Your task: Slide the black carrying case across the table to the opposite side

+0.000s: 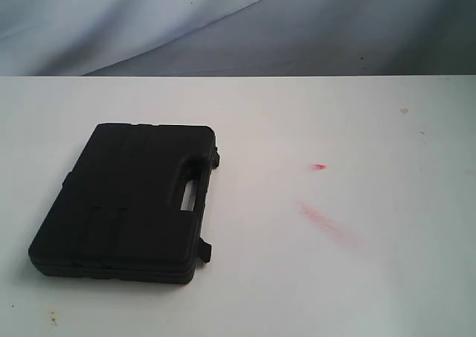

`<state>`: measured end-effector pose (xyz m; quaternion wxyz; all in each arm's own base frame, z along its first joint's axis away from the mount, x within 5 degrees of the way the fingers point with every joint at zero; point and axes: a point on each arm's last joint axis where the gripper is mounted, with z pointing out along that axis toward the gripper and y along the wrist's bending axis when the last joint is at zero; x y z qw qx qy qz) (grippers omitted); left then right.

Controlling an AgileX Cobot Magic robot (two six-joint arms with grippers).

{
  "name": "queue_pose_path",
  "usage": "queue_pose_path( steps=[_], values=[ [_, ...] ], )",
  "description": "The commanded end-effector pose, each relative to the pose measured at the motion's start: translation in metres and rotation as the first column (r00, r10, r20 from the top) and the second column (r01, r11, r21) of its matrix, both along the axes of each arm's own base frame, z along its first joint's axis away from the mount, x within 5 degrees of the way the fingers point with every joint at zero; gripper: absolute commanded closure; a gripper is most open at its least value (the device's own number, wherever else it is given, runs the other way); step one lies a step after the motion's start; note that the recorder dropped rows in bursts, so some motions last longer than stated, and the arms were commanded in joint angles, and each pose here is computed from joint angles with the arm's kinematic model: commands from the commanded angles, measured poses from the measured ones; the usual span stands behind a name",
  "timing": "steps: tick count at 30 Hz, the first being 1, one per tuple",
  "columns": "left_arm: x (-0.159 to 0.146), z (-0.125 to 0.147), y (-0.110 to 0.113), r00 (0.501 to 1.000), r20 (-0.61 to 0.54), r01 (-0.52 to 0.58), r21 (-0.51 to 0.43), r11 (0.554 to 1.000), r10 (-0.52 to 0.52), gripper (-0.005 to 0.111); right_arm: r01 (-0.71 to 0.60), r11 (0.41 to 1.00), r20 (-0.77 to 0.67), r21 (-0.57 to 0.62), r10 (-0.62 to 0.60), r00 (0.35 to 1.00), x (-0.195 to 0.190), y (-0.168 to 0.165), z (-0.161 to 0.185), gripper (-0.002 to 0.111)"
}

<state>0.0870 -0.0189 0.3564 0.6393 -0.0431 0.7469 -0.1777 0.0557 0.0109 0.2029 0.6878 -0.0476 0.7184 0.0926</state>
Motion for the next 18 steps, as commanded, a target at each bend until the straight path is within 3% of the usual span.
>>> queue_pose_path(
  steps=[1, 11, 18],
  values=[
    [0.021, 0.012, -0.016, 0.983, -0.138, 0.14, 0.121, 0.983, -0.123, 0.107, -0.001, 1.0, 0.004, -0.005, 0.001, 1.0, 0.0, 0.0, -0.001, 0.108],
    [0.095, 0.007, -0.062, 0.872, -0.435, 0.331, 0.183, 0.926, -0.225, 0.107, -0.001, 1.0, 0.004, -0.005, 0.001, 1.0, 0.0, 0.0, -0.001, 0.108],
    [0.139, -0.013, -0.085, 0.801, -0.551, 0.354, 0.118, 0.928, -0.235, 0.107, -0.001, 1.0, 0.004, -0.005, 0.001, 1.0, 0.0, 0.0, -0.001, 0.108]
  ],
)
